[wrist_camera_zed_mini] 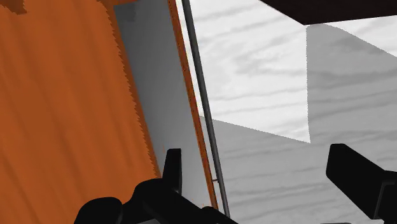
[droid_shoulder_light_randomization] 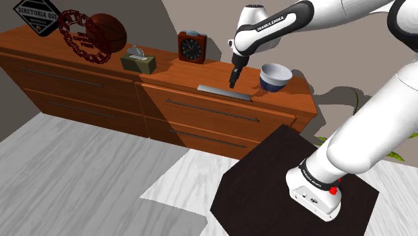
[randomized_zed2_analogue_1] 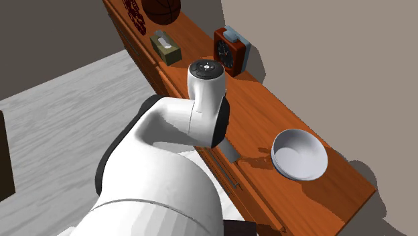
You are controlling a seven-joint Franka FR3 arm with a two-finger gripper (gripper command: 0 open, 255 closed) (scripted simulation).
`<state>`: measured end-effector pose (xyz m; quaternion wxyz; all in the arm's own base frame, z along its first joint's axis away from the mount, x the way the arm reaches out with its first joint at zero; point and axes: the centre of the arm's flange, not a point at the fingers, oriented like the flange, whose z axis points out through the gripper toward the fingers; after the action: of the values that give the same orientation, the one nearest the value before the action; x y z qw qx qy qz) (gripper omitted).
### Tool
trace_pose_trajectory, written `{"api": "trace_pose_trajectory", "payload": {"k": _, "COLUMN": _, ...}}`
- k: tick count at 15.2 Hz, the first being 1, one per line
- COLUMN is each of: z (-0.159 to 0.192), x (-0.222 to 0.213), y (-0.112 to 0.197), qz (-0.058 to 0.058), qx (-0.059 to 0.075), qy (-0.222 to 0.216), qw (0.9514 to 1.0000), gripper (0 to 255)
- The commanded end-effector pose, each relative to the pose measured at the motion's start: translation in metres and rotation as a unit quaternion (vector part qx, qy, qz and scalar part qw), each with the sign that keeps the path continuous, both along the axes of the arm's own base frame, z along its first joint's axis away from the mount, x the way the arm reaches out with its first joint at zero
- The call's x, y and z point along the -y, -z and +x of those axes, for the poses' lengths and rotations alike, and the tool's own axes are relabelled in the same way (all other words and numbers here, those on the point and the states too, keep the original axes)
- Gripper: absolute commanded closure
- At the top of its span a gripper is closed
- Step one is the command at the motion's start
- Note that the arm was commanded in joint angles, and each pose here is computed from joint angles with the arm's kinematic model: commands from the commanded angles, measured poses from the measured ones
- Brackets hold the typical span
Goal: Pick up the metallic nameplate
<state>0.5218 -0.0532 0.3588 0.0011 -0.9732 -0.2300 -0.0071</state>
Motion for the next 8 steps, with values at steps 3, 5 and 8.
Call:
{"api": "trace_pose_trajectory", "payload": {"k": 3, "z": 0.033, "x": 0.015, "y": 0.042, "qz": -0.006, "qx": -0.002, "qy": -0.019, "qw": 0.9998, "gripper": 0}}
{"api": "trace_pose_trajectory", "payload": {"k": 5, "z": 0.049, "x": 0.021, "y": 0.061, "qz": -0.009, "qx": -0.004, "qy": -0.028, "qw": 0.9996, "gripper": 0}}
{"api": "trace_pose_trajectory", "payload": {"k": 8, "z": 0.065, "x": 0.026, "y": 0.085, "qz": -0.012, "qx": -0.005, "qy": -0.037, "qw": 0.9992, "gripper": 0}}
